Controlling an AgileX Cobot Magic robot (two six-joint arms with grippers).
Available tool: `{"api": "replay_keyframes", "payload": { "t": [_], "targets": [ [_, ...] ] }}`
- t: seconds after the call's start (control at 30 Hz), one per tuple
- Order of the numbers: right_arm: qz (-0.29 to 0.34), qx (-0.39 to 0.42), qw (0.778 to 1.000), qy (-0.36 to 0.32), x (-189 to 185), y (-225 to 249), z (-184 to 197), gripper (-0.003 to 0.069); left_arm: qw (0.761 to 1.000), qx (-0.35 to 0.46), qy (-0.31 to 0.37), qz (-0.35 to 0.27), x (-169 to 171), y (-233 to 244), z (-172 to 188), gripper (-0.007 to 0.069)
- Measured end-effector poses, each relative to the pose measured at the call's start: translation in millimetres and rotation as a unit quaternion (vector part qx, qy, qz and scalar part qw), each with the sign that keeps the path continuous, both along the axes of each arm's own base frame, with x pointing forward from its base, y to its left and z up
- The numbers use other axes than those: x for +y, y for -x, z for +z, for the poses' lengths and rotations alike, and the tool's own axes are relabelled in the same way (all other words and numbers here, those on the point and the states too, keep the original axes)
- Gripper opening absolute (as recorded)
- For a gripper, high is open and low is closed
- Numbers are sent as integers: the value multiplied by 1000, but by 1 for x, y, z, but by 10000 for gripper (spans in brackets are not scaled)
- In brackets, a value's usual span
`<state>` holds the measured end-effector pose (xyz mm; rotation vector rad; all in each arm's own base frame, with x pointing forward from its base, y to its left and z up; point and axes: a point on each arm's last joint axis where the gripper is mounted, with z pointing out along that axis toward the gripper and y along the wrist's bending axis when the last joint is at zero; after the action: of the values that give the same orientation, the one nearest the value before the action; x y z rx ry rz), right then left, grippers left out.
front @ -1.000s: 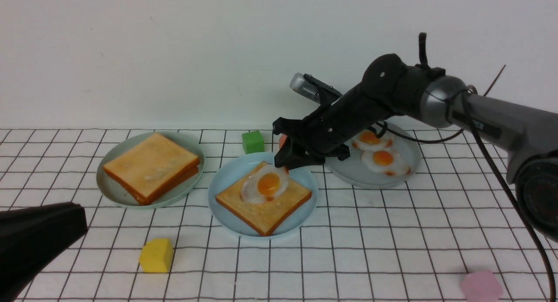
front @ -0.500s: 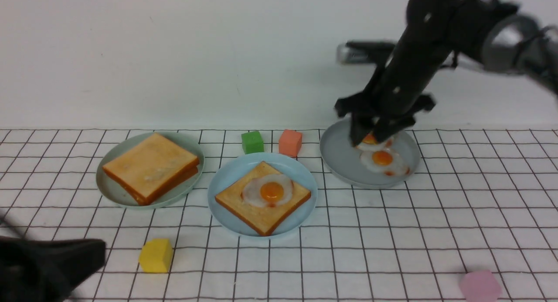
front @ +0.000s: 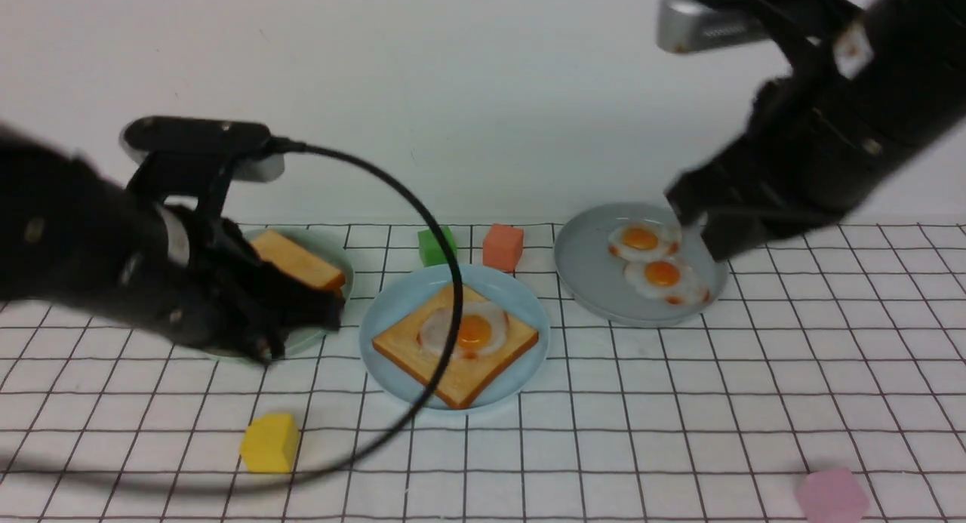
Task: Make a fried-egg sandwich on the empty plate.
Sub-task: Use the left arm to grab a slice of bread
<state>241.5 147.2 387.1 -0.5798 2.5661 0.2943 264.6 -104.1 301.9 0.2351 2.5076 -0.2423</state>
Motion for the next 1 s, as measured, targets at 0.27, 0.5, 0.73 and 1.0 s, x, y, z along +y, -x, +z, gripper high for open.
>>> {"api": "replay_keyframes", "payload": {
  "t": [0.27,0.5,0.73,1.0],
  "targets": [
    [5,-27,999,-16,-28,55,-14,27,998,57,6,38,36,-72,-39,-8],
    [4,-43,999,-24,-49,89,-22,34,996,55,-74,-18,33,-109,-77,128],
    [-6,-62,998,-30,-58,99,-17,43,990,3,-131,-55,28,-124,-91,317],
    [-14,-63,997,-32,-59,100,-16,47,981,23,-172,-83,29,-136,-131,386]
  ]
}}
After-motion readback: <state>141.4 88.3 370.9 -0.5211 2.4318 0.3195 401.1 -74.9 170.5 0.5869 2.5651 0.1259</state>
